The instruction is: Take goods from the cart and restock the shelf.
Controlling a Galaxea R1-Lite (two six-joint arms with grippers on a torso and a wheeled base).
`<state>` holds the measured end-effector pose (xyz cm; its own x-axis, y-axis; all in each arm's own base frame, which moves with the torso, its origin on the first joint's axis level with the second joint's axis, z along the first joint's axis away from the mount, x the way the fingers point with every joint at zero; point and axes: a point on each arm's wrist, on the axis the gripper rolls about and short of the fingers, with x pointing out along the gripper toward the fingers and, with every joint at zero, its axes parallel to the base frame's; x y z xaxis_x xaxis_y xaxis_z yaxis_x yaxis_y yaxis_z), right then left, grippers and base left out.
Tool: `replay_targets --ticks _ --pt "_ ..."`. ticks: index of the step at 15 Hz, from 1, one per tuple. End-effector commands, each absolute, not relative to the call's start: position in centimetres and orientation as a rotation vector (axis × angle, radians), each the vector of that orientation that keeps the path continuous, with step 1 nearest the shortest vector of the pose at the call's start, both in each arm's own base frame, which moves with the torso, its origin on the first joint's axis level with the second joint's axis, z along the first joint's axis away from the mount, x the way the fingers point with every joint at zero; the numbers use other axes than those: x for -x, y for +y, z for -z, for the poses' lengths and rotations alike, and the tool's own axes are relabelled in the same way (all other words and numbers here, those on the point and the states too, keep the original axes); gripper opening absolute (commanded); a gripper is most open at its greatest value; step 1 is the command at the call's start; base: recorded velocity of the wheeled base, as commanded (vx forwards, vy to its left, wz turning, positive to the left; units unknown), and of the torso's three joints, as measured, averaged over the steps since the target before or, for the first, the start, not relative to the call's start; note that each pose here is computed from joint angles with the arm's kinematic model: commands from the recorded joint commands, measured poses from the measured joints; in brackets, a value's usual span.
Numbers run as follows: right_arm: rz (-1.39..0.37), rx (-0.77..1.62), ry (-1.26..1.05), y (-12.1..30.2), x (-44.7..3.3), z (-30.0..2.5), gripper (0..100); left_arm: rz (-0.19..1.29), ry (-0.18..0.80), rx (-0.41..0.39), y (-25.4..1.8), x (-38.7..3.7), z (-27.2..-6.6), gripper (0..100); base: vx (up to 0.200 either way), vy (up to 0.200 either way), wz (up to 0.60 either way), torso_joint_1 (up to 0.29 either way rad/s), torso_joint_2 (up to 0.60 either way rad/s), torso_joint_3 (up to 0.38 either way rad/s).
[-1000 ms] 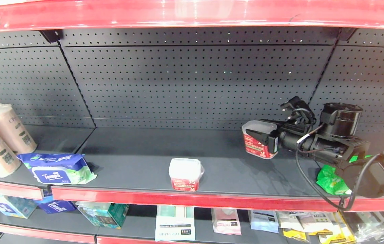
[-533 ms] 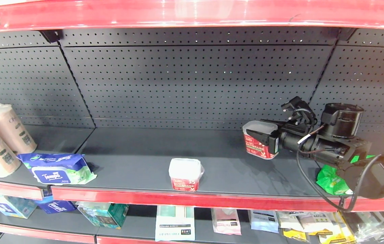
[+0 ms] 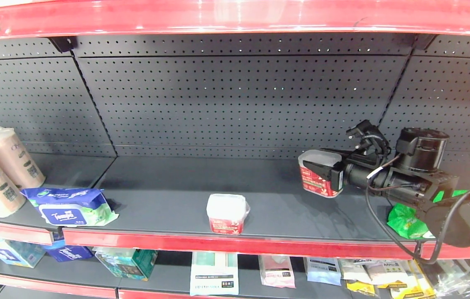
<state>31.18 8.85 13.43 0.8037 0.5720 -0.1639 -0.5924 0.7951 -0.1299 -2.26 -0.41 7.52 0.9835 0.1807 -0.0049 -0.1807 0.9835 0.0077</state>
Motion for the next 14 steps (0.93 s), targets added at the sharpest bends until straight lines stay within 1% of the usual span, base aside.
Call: replay_targets --ticks 1,14 --pt "-0.627 0.178 0.116 8.8 -31.05 -13.54 0 -0.183 0.007 -0.007 -0.41 2.25 -7.51 100 0.0 0.0 0.0 0.0 0.0 0.0" --pt "-0.616 0.178 0.112 8.41 -31.09 -13.69 0 -0.183 0.007 -0.007 -0.41 2.25 -7.51 100 0.0 0.0 0.0 0.0 0.0 0.0"
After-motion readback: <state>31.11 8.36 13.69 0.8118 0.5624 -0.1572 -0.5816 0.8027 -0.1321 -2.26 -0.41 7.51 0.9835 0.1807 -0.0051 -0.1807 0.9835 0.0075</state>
